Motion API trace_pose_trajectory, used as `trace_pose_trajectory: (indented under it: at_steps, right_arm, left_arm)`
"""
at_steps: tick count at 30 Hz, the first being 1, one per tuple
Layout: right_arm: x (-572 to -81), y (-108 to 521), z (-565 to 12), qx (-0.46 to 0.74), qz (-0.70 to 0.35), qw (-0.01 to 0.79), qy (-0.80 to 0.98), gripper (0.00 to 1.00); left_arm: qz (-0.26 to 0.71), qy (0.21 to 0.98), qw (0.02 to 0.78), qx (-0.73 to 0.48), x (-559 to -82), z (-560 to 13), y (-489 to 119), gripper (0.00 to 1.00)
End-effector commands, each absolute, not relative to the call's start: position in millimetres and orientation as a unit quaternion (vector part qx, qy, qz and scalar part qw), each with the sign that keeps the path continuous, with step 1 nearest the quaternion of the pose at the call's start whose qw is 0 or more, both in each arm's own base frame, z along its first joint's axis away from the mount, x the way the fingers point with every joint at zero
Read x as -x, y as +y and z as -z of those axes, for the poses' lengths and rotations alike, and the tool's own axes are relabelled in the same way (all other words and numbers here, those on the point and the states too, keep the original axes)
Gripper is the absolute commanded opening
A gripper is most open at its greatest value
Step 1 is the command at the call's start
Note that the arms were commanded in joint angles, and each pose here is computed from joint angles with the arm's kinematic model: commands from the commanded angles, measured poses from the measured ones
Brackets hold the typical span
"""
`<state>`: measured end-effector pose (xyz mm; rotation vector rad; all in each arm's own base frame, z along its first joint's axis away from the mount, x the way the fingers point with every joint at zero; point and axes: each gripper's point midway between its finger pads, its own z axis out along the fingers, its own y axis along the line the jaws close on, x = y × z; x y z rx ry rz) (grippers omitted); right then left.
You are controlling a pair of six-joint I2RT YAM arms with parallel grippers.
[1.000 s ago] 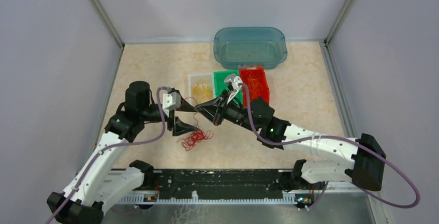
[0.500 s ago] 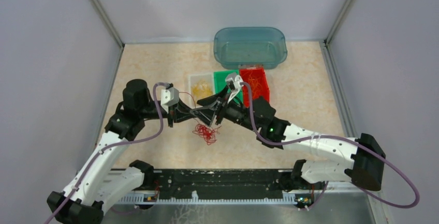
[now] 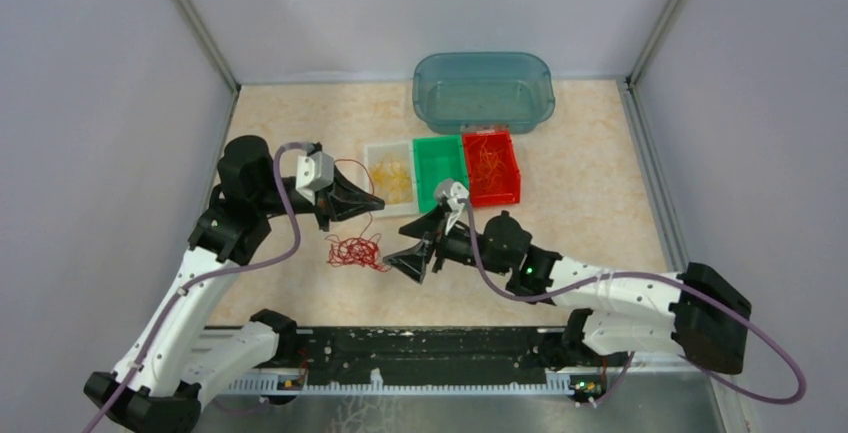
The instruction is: Untangle the cables
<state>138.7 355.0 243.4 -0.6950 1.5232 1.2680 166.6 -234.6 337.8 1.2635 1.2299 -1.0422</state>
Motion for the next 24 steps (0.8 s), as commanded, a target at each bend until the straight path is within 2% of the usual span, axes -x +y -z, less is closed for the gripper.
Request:
trace_pose_trajectory:
  at_steps: [1, 5, 10, 14, 17, 24]
  right_arm:
    - [-140.1, 381.7, -299.2, 0.311, -0.564, 0.535, 0.547, 0.78]
    - [-146.7, 406.9, -299.4, 0.32, -0.569, 0.532, 0.539, 0.69]
    - [-156.8, 417.3, -293.4, 0.296, -0.579, 0.544, 0.531, 0.47]
    - [-158.6, 413.3, -273.7, 0.275, -0.584, 0.539, 0.542, 0.34]
    - [-155.0, 408.7, -262.6, 0.271, -0.586, 0.53, 0.55, 0.3]
    - [-154.4, 401.4, -223.2, 0.271, -0.561, 0.514, 0.59, 0.29]
  left_arm:
    - [0.449, 0.502, 0.523, -0.522, -159.6, -356.4, -236.3, 0.0]
    - [0.454, 0.504, 0.526, -0.513, -160.0, -365.6, -236.7, 0.0]
    - [0.459, 0.501, 0.531, -0.506, -158.5, -379.0, -237.0, 0.0]
    - [0.453, 0.486, 0.55, -0.506, -158.1, -403.2, -236.5, 0.0]
    - [0.442, 0.475, 0.569, -0.505, -160.0, -419.6, -235.4, 0.0]
    - [0.427, 0.45, 0.603, -0.502, -159.8, -458.1, -233.3, 0.0]
